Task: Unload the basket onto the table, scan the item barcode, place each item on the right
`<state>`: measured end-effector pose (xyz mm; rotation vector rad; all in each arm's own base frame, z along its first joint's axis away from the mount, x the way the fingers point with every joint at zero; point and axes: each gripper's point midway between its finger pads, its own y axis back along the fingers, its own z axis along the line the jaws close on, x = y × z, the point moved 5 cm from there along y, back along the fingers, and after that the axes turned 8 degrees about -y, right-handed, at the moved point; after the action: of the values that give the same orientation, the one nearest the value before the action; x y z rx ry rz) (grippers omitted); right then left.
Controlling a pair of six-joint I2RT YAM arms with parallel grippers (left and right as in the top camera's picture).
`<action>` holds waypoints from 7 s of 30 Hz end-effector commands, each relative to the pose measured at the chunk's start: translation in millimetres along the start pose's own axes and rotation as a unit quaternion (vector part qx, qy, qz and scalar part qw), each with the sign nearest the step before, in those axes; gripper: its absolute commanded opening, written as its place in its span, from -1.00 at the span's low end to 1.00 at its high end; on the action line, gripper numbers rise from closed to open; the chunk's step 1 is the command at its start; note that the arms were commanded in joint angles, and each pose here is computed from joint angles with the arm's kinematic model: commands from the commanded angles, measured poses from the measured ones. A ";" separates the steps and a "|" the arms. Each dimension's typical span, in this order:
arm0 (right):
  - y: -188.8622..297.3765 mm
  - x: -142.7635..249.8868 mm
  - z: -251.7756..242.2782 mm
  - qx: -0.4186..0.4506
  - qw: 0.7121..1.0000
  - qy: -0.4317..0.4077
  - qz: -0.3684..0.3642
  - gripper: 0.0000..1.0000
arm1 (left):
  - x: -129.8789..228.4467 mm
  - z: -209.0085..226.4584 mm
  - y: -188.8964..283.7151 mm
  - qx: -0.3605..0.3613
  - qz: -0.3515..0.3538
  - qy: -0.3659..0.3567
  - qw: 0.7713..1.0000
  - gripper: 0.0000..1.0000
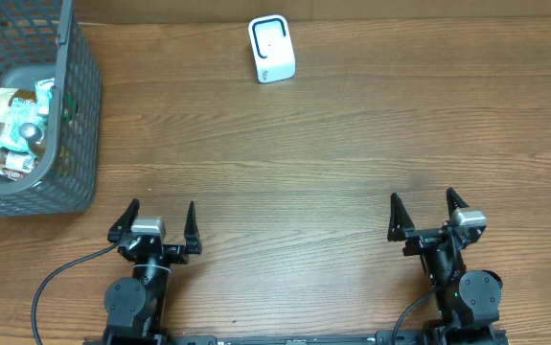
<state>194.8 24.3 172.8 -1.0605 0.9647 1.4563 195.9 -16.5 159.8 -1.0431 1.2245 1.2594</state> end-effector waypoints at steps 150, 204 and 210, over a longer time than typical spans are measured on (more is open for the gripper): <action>-0.2 2.7 1.7 -0.006 1.000 0.002 0.000 1.00 | -122.7 -1.9 39.9 0.053 -0.089 0.044 0.994 0.99; -0.2 2.7 1.7 -0.006 1.000 0.002 0.000 1.00 | -254.9 165.2 -115.5 -0.212 0.313 -0.005 0.926 0.99; -0.2 2.7 1.7 -0.006 1.000 0.002 0.000 1.00 | -221.0 215.7 -96.8 -0.227 0.359 0.062 0.903 0.99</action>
<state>194.6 25.9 172.9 -1.0659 0.9610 1.4629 325.4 153.5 402.6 -1.0054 1.4195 2.1914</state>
